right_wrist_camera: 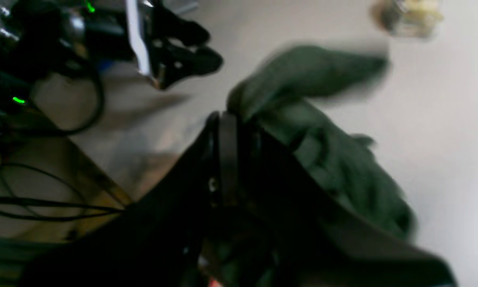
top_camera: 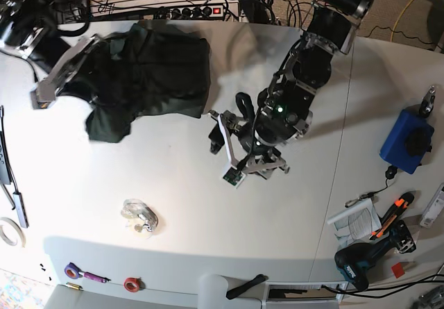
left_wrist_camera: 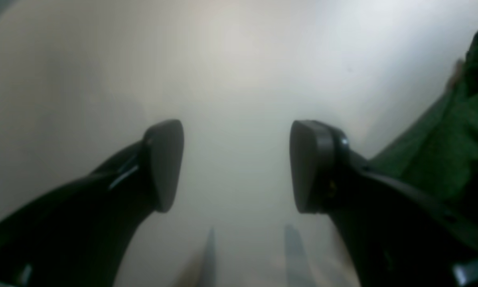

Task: Layout the t-shirt on the table in an organized manner, then fold the t-shirt properly
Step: 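Grasp the shirt edge with the right gripper and fold it over the bundle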

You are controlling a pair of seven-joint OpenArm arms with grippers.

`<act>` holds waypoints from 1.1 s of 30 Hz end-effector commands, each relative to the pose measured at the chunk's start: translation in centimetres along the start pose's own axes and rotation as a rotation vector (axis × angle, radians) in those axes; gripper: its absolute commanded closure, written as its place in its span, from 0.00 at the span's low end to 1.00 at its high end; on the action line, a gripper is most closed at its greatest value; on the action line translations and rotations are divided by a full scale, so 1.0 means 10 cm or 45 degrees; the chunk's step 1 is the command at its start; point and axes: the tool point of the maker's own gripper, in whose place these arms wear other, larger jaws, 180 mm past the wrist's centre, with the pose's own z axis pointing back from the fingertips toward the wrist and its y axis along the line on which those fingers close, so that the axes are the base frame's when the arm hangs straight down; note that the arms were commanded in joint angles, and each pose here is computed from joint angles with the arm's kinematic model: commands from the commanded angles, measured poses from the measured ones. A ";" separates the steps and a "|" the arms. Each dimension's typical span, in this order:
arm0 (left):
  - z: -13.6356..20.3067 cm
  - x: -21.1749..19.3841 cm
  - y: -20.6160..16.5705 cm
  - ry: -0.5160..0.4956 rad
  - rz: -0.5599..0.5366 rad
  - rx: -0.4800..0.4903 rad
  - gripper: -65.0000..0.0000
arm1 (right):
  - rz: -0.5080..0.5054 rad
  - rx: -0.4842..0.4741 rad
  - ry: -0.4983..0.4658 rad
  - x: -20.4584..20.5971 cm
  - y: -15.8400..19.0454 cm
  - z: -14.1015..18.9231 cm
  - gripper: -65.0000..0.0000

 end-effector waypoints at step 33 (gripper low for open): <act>0.04 0.17 0.01 -0.064 -0.004 0.003 0.36 | 0.310 -0.356 0.288 -0.27 -0.25 -0.66 0.52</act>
